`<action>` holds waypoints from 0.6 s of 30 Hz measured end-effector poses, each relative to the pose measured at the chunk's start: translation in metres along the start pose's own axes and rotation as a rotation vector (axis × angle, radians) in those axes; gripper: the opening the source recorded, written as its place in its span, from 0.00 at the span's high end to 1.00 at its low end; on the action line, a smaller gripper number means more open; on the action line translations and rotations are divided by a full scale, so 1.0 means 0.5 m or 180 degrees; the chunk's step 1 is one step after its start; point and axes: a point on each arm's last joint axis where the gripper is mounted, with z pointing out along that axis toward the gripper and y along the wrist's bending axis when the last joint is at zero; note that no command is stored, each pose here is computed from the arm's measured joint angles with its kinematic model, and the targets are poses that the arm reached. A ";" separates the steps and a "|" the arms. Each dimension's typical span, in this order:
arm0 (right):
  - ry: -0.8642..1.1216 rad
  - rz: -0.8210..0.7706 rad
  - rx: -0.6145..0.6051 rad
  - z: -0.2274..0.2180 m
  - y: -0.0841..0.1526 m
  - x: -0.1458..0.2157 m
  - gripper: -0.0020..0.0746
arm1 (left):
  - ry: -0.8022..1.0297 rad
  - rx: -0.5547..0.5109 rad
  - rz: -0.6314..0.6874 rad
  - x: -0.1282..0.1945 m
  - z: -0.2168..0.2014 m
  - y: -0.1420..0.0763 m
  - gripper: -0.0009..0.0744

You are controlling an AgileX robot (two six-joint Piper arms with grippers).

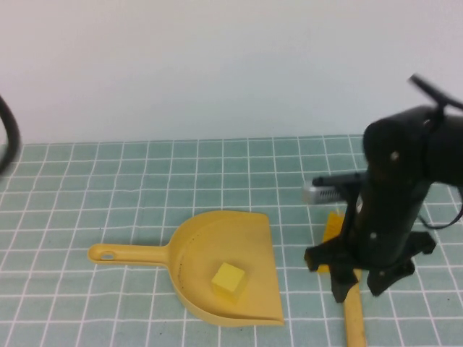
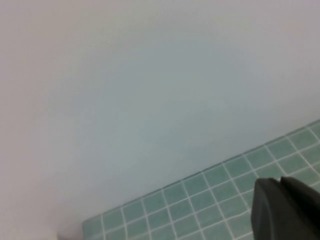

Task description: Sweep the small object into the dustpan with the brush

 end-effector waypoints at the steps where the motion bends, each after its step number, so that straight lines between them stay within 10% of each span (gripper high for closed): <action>1: -0.0071 -0.0005 -0.0028 -0.022 0.000 0.007 0.44 | 0.0040 -0.0071 -0.0100 0.003 0.002 0.009 0.99; 9: -0.0932 -0.0092 -0.0360 -0.236 -0.017 0.121 0.91 | 0.0205 -0.0878 -0.0524 0.030 -0.047 0.087 0.99; 18: -0.2018 -0.0288 -0.0730 -0.396 -0.053 0.270 0.97 | -0.0190 -0.0981 -0.0624 0.032 -0.152 0.091 0.99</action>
